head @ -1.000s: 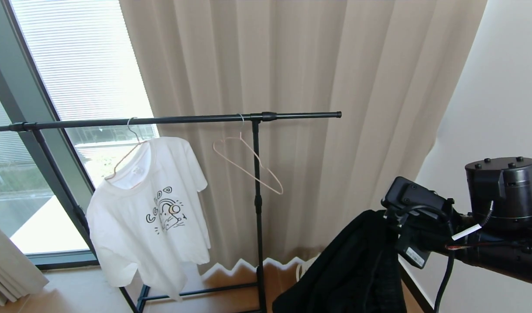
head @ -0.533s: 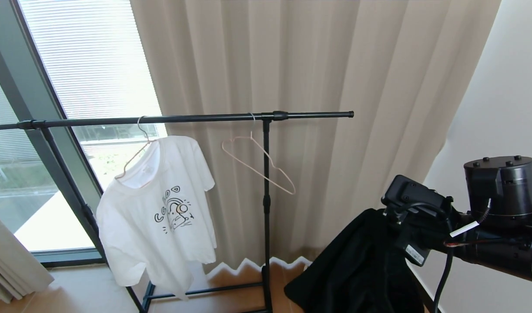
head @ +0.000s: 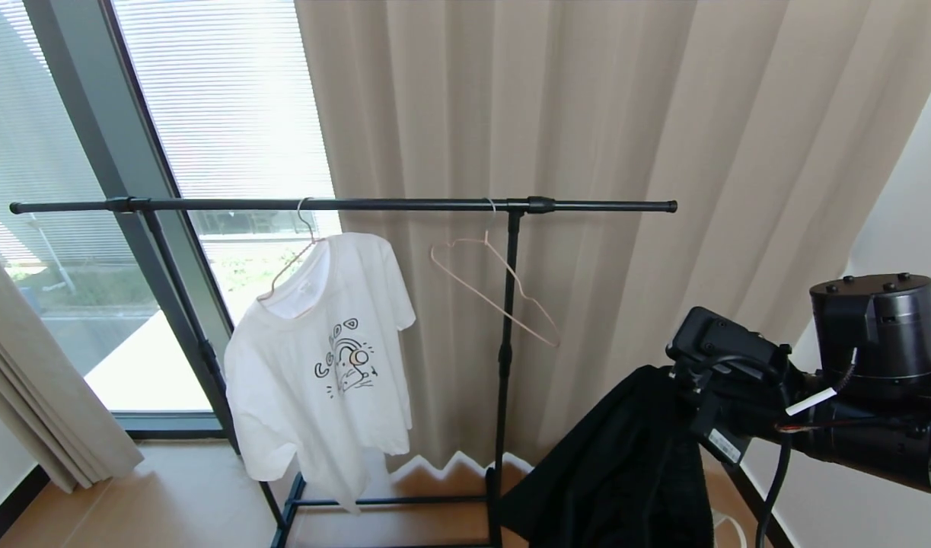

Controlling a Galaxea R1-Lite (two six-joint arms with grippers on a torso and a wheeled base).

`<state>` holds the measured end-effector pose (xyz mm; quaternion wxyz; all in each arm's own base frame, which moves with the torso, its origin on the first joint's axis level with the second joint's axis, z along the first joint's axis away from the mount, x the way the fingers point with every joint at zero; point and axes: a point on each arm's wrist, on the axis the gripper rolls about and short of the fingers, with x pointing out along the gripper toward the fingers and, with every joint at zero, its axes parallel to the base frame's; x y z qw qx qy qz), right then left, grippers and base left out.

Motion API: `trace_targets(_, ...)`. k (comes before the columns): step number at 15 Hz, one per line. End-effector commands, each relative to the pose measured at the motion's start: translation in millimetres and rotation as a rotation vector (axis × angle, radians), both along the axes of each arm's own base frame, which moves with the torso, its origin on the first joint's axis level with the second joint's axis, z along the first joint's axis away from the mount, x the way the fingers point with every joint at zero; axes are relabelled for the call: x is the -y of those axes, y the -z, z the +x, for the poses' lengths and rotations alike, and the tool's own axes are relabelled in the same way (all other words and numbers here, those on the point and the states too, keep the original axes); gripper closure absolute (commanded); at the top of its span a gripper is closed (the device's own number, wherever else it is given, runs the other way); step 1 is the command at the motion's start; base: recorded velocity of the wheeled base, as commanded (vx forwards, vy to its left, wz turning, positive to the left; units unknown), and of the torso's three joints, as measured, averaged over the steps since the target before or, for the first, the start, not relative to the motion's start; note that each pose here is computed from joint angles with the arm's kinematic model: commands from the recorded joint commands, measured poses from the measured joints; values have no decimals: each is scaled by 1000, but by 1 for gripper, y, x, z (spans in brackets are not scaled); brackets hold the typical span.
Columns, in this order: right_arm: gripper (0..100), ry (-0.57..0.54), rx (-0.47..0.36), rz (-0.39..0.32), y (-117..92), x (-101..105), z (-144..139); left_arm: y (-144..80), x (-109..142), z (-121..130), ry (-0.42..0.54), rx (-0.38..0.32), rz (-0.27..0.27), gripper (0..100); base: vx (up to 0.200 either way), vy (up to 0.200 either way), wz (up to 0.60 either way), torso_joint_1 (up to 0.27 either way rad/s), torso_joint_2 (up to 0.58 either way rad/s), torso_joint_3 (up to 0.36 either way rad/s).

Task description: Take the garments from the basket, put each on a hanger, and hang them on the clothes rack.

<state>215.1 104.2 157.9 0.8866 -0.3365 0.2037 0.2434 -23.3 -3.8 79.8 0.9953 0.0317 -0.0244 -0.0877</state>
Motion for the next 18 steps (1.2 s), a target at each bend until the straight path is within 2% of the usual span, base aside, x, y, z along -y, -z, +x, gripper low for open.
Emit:
trace_targets(1, 100, 8, 29, 28, -6, 7, -2, 0, 0, 0, 1, -2, 1, 0, 0, 0, 0, 0, 0, 0)
trace_targets(3, 100, -12, 36, 73, -9, 14, -3, 0, 0, 0, 4, -2, 2, 0, 0, 0, 0, 0, 0, 0)
trace_targets(5, 100, -1, 44, 102, -14, 14, -1, 0, 0, 0, -7, -6, -2, 0, 0, 0, 0, 0, 0, 0)
trace_targets(6, 100, 7, 37, 139, -16, 12, -1, 1, 0, 0, -25, -13, -1, 0, 0, 0, 0, 0, 0, 0)
trace_targets(8, 100, -14, 9, 230, -22, 3, -2, 1, -1, 1, -47, -74, 0, 0, 0, 0, 0, 0, 0, 0)
trace_targets(9, 100, -20, -10, 300, -26, -1, -3, -7, -1, 5, -45, -163, -38, 0, 0, 0, 0, 0, 0, 0)
trace_targets(10, 100, -8, -25, 358, -32, -3, 0, -13, -1, 12, -48, -261, -157, 0, 0, 0, 0, 0, 0, 0)
trace_targets(11, 100, 13, -41, 409, -38, -6, 4, -19, -1, 20, -63, -345, -247, 0, 0, 0, 0, 0, 0, 0)
trace_targets(12, 100, 34, -65, 468, -45, -11, 7, -25, -1, 28, -76, -411, -278, 0, 0, 0, 0, 0, 0, 0)
trace_targets(13, 100, 56, -82, 508, -52, -12, 10, -30, -1, 33, -79, -442, -279, 0, 0, 0, 0, 0, 0, 0)
trace_targets(15, 100, 122, -146, 576, -60, -17, 20, -58, 0, 54, -67, -489, -281, 0, 0, 0, 0, 0, 0, 0)
trace_targets(17, 100, 141, -160, 581, -57, -23, 31, -84, 3, 84, -1, -551, -283, 0, 0, 0, 0, 0, 0, 0)
trace_targets(18, 100, 157, -159, 577, -55, -26, 36, -88, 7, 97, 41, -598, -274, 0, 0, 0, 0, 0, 0, 0)
